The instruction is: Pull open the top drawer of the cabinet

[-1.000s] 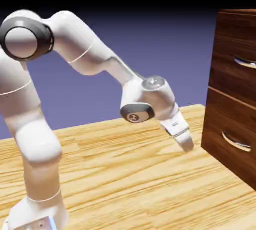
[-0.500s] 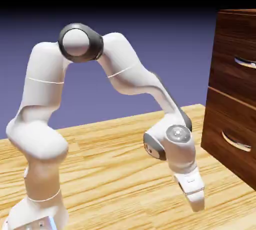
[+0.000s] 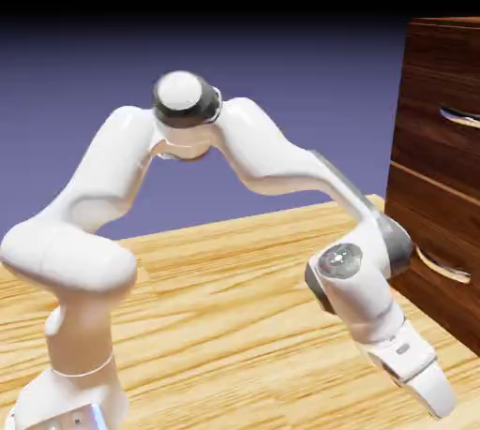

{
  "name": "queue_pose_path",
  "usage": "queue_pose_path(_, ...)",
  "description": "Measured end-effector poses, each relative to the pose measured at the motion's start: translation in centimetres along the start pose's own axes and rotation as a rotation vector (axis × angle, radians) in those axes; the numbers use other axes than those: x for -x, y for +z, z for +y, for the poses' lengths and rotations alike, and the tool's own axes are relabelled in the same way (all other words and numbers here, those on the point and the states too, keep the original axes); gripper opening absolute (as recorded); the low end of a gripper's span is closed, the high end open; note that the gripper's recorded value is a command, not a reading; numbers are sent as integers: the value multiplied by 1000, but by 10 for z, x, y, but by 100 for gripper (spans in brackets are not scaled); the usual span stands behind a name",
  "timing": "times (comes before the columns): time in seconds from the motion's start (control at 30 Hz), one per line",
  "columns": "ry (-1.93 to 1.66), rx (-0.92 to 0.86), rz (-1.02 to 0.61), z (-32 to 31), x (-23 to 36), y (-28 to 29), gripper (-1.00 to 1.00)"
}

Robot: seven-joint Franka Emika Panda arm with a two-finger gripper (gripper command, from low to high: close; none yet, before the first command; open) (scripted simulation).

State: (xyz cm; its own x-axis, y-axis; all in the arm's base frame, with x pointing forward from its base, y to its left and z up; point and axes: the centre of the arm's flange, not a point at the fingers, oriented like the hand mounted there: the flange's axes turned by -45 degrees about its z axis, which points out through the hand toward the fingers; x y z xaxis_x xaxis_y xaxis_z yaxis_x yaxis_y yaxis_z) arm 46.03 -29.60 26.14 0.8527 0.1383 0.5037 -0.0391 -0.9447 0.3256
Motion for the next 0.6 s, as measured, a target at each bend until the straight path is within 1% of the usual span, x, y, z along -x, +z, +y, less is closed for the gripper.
queue_pose_path(0.17,-214,143,176,10,-60,-29,100)
queue_pose_path(0.33,-479,290,380,-6,-137,-70,100)
queue_pose_path(0.47,-718,408,563,-43,-204,-112,100)
queue_pose_path(0.6,-973,525,765,-106,-267,-161,100)
